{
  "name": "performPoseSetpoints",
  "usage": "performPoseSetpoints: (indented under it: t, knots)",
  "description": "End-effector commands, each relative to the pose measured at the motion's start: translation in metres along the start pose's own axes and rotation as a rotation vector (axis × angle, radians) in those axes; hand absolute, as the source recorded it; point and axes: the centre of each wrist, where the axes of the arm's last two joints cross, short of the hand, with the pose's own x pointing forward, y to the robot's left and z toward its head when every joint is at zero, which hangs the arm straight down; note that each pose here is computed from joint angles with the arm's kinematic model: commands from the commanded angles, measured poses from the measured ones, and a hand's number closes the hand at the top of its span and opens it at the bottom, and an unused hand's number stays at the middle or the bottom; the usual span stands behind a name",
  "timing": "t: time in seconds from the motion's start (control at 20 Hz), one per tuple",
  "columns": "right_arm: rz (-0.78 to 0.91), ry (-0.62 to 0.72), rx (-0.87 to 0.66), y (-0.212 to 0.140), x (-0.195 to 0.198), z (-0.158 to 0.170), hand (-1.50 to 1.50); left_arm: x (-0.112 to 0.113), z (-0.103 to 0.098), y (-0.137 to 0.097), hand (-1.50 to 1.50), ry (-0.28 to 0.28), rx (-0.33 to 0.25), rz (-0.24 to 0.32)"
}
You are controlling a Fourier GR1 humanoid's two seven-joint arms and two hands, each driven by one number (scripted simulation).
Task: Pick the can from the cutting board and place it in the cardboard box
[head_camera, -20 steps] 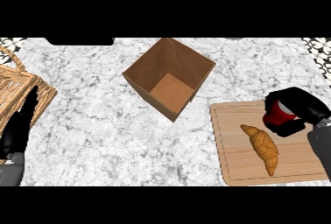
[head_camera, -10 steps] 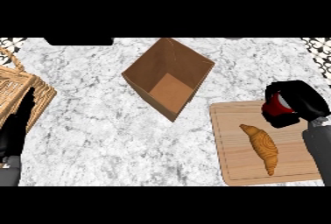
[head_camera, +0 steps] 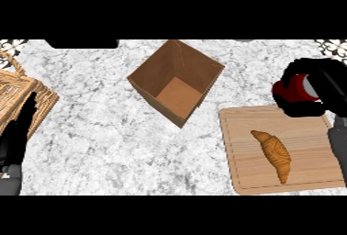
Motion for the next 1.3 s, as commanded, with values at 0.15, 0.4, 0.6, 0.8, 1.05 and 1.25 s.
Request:
performPoseSetpoints:
  t: [0.15, 0.4, 0.6, 0.8, 1.05, 1.25]
  knots:
    - [-0.132, -0.124, -0.005, -0.022, 0.057, -0.013, 1.50, -0.011, -0.010, 0.016, 0.00, 0.000, -0.001, 0.008]
    - [-0.280, -0.116, -0.008, -0.007, 0.104, -0.055, 1.50, -0.006, -0.003, 0.000, 0.00, -0.018, -0.012, -0.006]
    - [-0.332, -0.080, -0.004, -0.014, 0.138, -0.094, 1.50, 0.009, -0.015, 0.006, 0.00, -0.014, -0.025, 0.016]
    - [-0.402, -0.046, 0.034, -0.010, 0.169, -0.122, 1.50, 0.009, -0.007, -0.016, 0.00, -0.014, -0.009, -0.004]
    - [-0.459, -0.011, 0.077, 0.009, 0.179, -0.160, 1.50, -0.004, -0.009, -0.007, 0.00, -0.013, -0.015, 0.004]
    - [-0.445, 0.019, 0.093, 0.031, 0.184, -0.179, 1.50, -0.005, -0.011, -0.001, 0.00, -0.027, -0.028, 0.019]
